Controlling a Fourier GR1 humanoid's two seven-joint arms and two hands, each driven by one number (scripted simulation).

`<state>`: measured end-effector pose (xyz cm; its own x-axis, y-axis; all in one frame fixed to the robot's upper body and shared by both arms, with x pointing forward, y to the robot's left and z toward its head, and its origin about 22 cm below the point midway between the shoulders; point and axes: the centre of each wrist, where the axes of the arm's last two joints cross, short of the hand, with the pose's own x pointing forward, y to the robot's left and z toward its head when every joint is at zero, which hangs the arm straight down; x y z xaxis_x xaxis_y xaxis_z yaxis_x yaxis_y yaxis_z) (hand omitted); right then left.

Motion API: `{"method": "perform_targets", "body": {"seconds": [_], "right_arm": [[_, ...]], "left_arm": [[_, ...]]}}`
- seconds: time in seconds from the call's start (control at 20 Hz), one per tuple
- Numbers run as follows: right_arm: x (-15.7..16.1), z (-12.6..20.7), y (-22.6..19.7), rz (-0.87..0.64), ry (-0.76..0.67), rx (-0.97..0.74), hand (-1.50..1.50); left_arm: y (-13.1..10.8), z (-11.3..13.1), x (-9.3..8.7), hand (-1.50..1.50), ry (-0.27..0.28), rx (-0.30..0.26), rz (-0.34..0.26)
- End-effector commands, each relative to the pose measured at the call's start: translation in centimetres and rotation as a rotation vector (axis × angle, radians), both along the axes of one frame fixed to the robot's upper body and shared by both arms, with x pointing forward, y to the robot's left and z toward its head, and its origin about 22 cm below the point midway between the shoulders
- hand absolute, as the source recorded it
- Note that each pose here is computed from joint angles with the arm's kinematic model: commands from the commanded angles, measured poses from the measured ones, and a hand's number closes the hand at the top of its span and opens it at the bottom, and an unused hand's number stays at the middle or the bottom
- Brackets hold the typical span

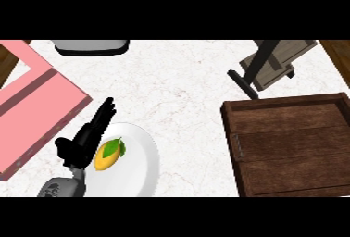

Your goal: Pick the tomato from the tray and place it in the tiered basket

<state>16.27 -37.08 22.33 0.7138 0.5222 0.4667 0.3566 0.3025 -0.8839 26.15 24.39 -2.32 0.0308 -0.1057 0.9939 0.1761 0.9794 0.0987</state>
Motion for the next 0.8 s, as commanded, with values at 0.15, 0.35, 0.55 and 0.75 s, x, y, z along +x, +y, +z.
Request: {"method": "perform_targets", "body": {"seconds": [0.15, 0.35, 0.55, 0.75], "right_arm": [[-0.9, 9.2, 4.3, -0.029, -0.24, -0.074, 1.5], [0.8, 12.8, 4.9, 0.0, -0.256, -0.075, 1.5], [4.0, 16.6, 3.2, -0.013, -0.298, -0.033, 1.5], [7.0, 19.2, 3.2, -0.036, -0.331, 0.009, 1.5]], "left_arm": [[-0.8, 0.5, -0.1, 0.0, -0.003, 0.012, -0.038], [-1.4, 0.4, 0.8, 0.0, -0.01, -0.013, -0.042], [-2.7, 0.7, 1.6, 0.0, -0.008, 0.012, -0.049], [-2.3, 0.0, 1.8, 0.0, -0.013, 0.004, -0.064]]}}
